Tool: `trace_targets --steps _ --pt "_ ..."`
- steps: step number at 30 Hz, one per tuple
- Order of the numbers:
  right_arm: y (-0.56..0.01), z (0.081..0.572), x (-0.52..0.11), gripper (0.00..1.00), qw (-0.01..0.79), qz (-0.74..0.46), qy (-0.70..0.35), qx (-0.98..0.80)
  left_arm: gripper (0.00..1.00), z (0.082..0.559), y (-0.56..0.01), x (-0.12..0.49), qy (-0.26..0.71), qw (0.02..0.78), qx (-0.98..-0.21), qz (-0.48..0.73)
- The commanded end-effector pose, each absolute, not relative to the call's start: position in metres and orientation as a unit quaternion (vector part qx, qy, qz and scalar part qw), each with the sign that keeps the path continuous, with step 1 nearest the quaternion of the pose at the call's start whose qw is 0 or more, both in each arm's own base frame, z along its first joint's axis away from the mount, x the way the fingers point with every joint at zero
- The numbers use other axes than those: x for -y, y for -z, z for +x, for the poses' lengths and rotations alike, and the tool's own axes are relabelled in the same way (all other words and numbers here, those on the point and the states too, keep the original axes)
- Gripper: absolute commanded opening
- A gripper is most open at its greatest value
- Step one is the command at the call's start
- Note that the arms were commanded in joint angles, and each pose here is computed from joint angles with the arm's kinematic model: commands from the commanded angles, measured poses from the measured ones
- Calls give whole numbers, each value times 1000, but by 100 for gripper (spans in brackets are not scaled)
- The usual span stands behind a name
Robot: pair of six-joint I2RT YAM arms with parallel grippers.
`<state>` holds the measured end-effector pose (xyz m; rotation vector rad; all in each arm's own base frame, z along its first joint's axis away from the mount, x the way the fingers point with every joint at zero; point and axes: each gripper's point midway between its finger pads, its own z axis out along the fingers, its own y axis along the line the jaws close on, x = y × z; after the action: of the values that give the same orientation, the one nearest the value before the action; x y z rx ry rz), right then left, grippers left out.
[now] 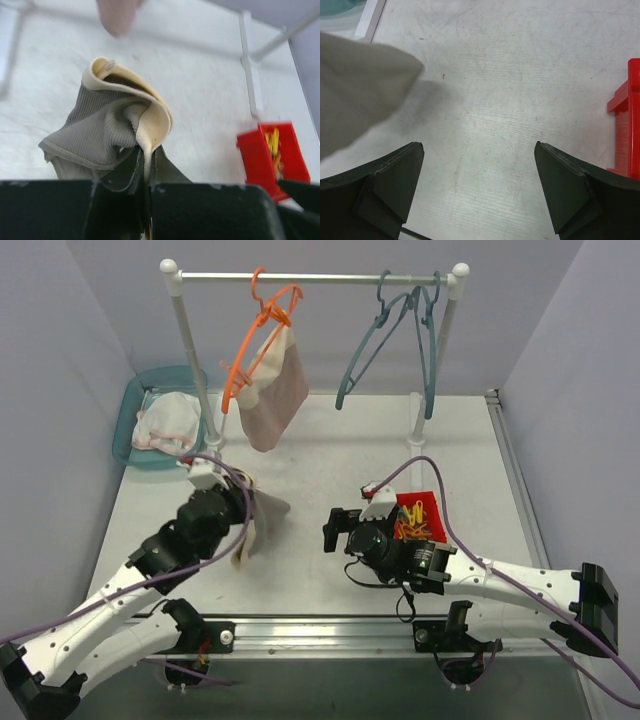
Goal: Remove the underwear clipped to the hanger
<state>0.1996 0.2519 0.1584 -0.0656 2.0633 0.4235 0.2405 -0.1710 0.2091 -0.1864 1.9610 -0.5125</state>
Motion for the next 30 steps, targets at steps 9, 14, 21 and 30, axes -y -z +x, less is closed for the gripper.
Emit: trace_targets --steps 9,14,21,30 --pt "-164 197 -256 100 491 -54 -194 -847 3 340 -334 12 33 640 -746 -180" --pt "-160 195 -259 100 486 -64 -199 -849 3 389 -389 -62 -22 729 -643 -235" --pt "-152 196 -262 100 483 -67 -199 -850 3 476 -380 -93 -44 756 -621 -202" --pt "-148 201 -259 100 485 -51 -191 -852 94 560 -319 -124 -73 748 -621 -222"
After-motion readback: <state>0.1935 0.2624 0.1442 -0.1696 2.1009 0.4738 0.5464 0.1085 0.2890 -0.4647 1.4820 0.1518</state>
